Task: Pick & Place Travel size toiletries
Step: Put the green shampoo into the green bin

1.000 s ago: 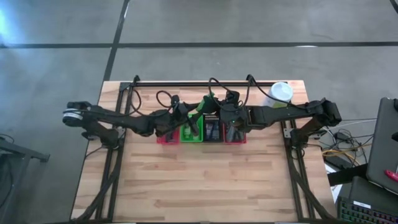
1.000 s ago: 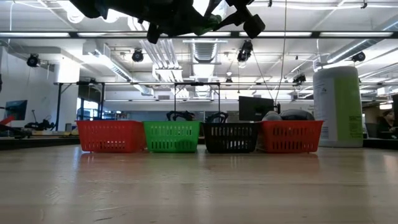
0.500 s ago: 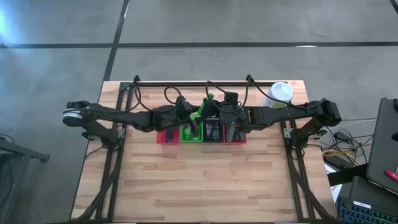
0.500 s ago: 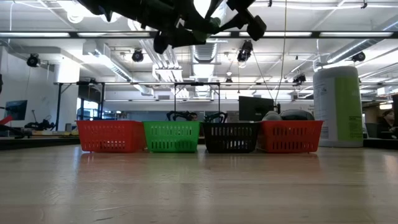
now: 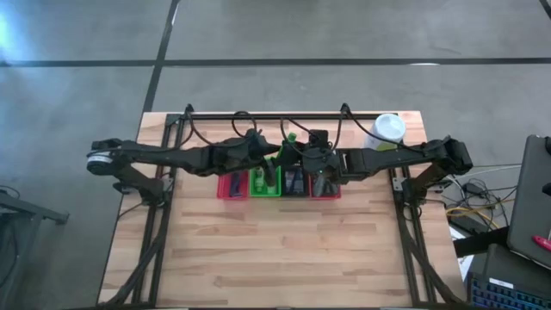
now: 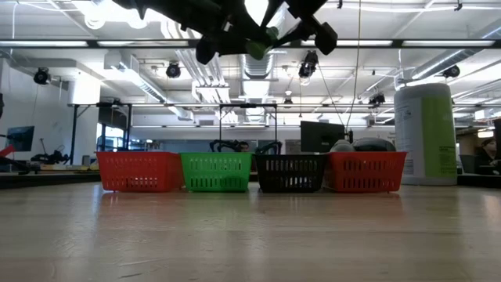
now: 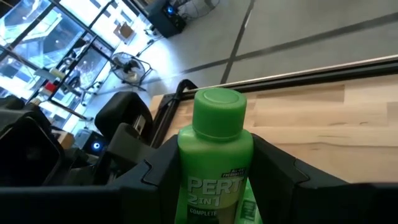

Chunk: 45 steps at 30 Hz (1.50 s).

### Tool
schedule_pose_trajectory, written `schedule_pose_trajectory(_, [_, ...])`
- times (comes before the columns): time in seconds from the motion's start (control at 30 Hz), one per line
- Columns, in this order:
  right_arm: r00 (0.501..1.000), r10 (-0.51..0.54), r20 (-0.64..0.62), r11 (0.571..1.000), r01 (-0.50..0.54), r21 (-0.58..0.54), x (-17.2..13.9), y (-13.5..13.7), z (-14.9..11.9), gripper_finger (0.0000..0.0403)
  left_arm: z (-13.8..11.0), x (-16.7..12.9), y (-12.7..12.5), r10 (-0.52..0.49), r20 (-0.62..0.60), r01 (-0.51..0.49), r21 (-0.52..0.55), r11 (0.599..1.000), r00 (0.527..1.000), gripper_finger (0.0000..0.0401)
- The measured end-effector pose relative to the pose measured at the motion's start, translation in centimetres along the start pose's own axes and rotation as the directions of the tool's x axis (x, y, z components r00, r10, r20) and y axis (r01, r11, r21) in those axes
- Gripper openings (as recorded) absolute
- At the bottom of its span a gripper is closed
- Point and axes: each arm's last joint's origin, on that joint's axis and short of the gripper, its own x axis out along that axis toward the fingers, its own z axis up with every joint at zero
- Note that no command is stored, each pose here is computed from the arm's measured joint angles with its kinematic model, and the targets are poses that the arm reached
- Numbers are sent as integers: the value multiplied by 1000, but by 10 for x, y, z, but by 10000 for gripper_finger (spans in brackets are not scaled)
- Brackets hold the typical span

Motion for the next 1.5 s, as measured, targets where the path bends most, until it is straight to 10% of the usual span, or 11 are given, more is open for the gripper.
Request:
schedule_pose_trajectory(0.6, [999,35,-8,994,-35,-103,-11,12,8,249,-16,0,9,67,-149,-68,0,998,987,128])
schedule_pose_trajectory(0.93, [993,-119,3,983,119,-137,-22,5,14,328,-26,-17,15,130,-307,-182,-146,972,943,124])
schedule_pose_trajectory(1.23, [989,-147,-2,984,146,-105,-34,1,25,360,-67,-22,26,-3,-455,-287,-565,774,890,122])
schedule_pose_trajectory(1.5, [989,-147,-6,984,146,-106,-34,1,25,342,-100,-21,40,-12,-483,-368,-685,629,876,122])
